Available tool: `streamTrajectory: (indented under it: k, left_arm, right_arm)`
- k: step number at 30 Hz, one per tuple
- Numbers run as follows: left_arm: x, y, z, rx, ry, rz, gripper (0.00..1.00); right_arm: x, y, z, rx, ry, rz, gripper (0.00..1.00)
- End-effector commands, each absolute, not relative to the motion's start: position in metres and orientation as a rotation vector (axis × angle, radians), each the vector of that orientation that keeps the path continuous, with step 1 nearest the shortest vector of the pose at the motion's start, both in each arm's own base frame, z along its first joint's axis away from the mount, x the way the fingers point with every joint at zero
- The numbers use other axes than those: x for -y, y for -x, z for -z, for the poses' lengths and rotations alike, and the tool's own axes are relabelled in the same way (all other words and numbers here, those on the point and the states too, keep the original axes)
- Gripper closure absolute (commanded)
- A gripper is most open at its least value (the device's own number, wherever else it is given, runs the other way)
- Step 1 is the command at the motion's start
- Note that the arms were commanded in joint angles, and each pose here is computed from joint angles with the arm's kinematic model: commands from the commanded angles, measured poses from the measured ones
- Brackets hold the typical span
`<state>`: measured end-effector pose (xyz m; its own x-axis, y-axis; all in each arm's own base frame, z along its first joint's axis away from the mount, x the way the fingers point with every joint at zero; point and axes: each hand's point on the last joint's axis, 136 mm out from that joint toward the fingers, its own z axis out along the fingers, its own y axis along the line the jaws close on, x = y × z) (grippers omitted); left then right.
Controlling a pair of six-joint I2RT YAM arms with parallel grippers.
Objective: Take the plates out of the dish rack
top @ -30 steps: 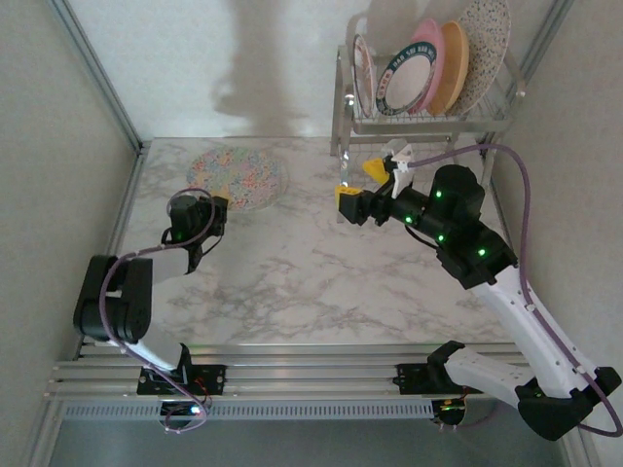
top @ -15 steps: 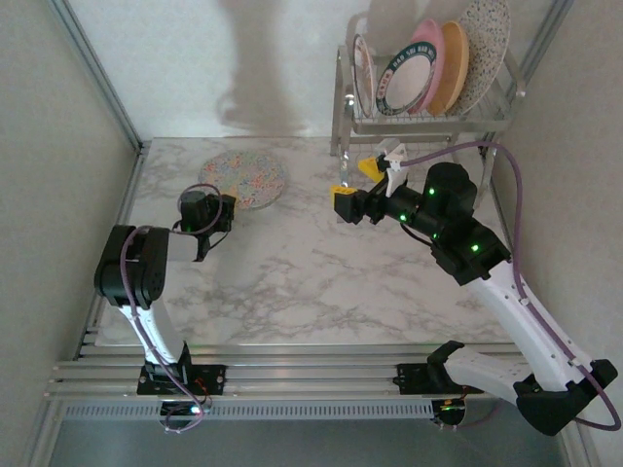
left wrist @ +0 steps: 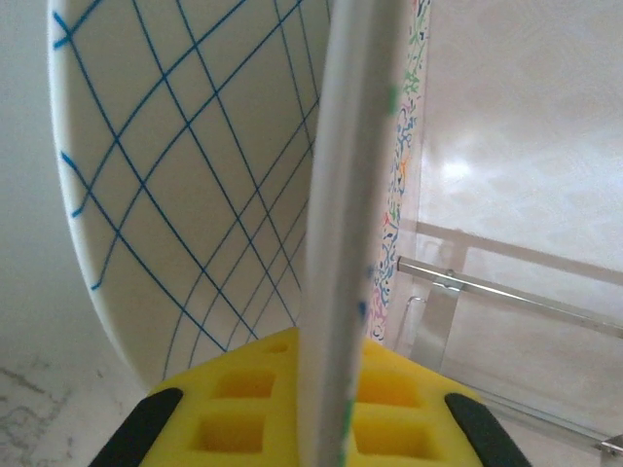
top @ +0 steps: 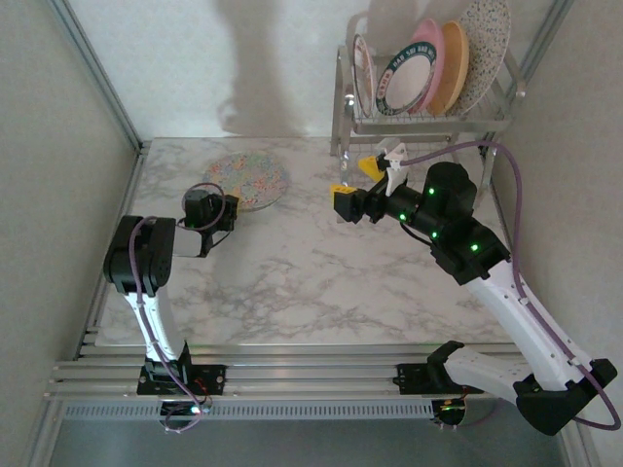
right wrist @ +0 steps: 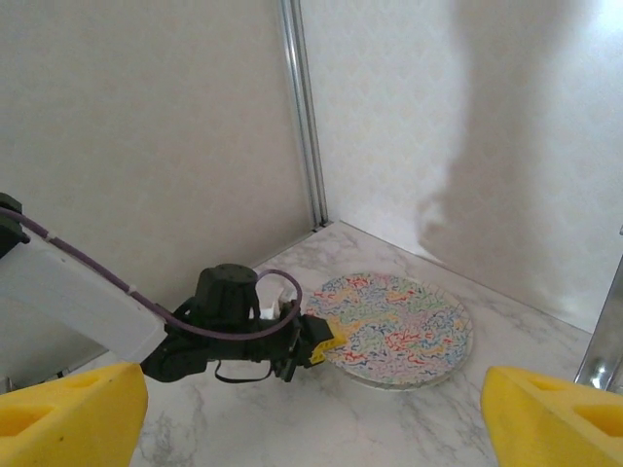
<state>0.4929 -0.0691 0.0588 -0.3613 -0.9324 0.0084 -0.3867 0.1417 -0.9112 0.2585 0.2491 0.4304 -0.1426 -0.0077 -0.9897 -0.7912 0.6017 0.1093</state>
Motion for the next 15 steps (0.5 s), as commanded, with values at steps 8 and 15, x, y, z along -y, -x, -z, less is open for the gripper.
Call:
streamTrajectory:
  k: [8,15]
  left_arm:
    - [0.069,-0.515,-0.084,-1.774,1.169,1.257,1.00]
    - [0.071,-0.517,-0.076,-1.807,1.177,1.260,0.98]
  right_arm:
    - [-0.253,-0.259,-0.441,-1.536,0.693,-0.777,0.11]
    - [-0.253,-0.260,-0.442,-1.539,0.688,-0.779,0.11]
